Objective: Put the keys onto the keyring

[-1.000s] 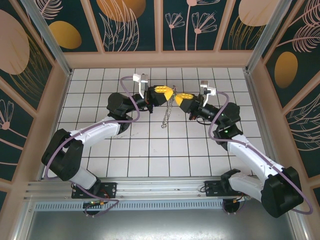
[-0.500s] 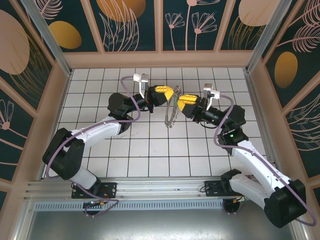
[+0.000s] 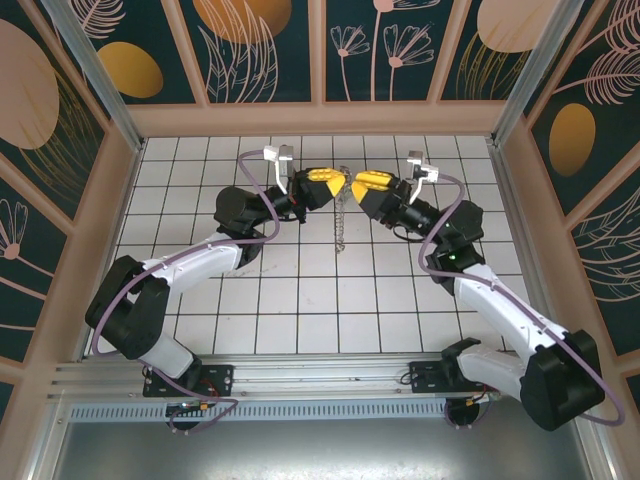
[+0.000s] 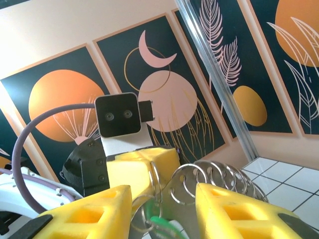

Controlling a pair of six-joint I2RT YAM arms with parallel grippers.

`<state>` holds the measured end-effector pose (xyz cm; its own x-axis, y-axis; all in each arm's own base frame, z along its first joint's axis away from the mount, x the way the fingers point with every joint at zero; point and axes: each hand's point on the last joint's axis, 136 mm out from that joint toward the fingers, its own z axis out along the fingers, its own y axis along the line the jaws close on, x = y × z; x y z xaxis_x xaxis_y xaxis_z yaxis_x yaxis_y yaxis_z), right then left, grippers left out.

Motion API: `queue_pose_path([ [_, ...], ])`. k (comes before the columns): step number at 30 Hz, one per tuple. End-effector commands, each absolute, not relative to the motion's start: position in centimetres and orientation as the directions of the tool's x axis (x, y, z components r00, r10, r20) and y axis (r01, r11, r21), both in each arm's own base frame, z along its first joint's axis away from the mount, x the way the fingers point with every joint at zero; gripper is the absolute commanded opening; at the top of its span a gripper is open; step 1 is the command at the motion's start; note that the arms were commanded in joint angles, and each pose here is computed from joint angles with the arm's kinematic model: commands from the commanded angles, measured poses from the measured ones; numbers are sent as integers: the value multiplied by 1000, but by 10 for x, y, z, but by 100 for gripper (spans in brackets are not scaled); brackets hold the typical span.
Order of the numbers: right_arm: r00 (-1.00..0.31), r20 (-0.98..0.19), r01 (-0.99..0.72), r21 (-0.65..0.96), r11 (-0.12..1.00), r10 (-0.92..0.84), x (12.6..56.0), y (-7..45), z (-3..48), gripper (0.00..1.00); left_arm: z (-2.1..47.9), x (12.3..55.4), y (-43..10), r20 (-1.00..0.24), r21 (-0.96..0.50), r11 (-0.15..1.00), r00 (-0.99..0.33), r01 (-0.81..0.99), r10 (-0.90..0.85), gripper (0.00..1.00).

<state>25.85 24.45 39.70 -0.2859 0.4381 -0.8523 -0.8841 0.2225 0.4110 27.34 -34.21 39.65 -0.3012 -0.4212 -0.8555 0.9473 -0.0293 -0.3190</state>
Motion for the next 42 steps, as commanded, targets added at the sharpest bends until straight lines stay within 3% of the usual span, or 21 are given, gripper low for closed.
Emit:
queue_pose_path([
  [1,-223,-845,-924,343,172,485,248,246,428,38,410,267,-338,-842,-286,-45,-274,957,-464,0],
  [12,-250,-850,-921,356,157,463,248,256,416,27,410,270,-338,-839,-292,-39,-276,956,-469,0],
  [20,-257,-855,-919,360,159,450,247,258,410,1,409,274,-339,-834,-304,-34,-283,952,-473,0],
  [27,-249,-871,-917,353,187,424,252,260,411,0,403,281,-341,-832,-334,-14,-302,942,-465,0],
  [28,-246,-877,-914,351,201,412,254,261,411,0,401,285,-341,-836,-340,8,-298,941,-460,2],
  [32,-243,-909,-905,338,259,338,267,260,408,0,400,298,-331,-867,-328,123,-247,937,-433,31],
  [35,-245,-928,-904,323,280,280,277,255,407,0,396,309,-318,-900,-300,223,-198,927,-389,43],
  [42,-247,-957,-913,283,295,153,298,246,401,0,398,322,-308,-969,-180,334,-109,925,-220,52],
])
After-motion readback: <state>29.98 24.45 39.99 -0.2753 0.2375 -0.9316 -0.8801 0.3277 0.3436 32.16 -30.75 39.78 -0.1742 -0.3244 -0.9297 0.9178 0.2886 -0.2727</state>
